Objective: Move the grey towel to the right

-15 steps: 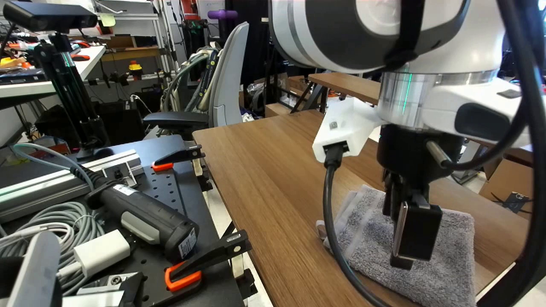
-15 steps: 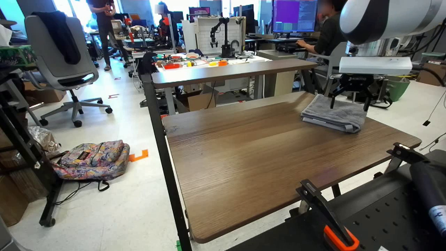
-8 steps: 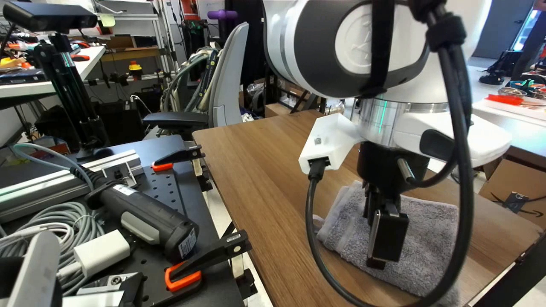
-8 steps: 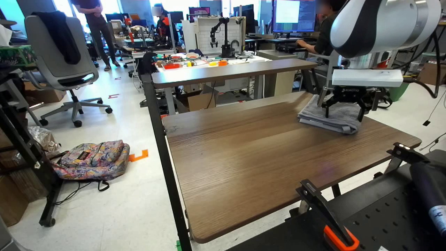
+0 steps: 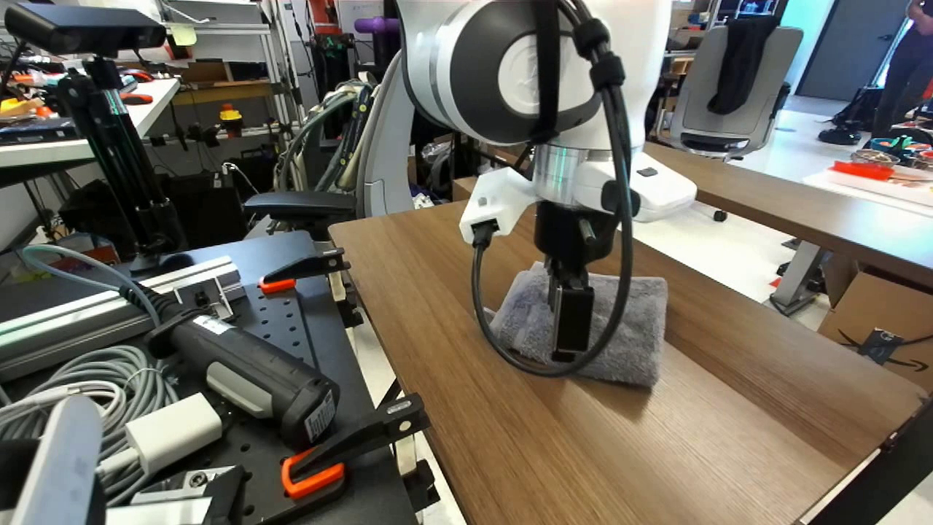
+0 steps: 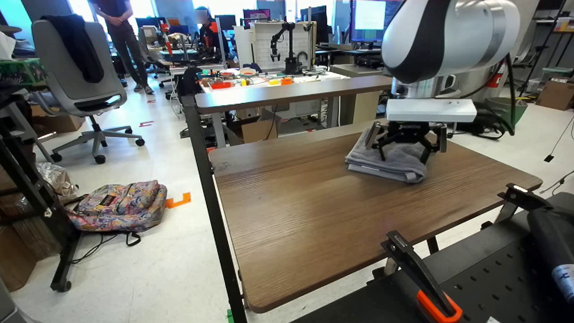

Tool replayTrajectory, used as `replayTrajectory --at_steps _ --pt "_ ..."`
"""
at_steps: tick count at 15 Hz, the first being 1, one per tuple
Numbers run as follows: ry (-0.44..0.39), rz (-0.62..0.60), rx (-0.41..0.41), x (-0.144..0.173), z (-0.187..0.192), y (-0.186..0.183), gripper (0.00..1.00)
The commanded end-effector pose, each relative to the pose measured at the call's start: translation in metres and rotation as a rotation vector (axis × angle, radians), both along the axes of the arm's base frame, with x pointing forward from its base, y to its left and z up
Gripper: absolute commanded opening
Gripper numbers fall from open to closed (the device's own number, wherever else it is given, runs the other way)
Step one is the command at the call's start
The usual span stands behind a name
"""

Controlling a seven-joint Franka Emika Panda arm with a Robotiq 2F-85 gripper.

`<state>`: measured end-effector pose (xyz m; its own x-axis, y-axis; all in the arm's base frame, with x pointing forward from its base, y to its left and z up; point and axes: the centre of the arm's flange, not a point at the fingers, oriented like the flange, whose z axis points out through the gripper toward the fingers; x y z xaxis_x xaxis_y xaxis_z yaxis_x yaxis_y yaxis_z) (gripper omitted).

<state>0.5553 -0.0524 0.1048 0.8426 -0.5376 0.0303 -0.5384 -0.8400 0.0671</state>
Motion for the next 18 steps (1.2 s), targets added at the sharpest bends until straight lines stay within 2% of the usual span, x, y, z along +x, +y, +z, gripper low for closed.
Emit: replayTrajectory --at_steps 1,5,9,14,18 --pt "0.026 0.058 0.041 -0.009 -0.016 0.064 1.00" --pt "0.037 0.139 0.070 -0.016 -0.019 0.134 1.00" --pt "0.035 0.202 0.088 -0.024 -0.013 0.181 1.00" --pt "0.023 0.234 0.083 -0.022 0.013 0.194 1.00" --pt "-0.019 0.236 0.087 -0.018 0.075 0.197 1.00"
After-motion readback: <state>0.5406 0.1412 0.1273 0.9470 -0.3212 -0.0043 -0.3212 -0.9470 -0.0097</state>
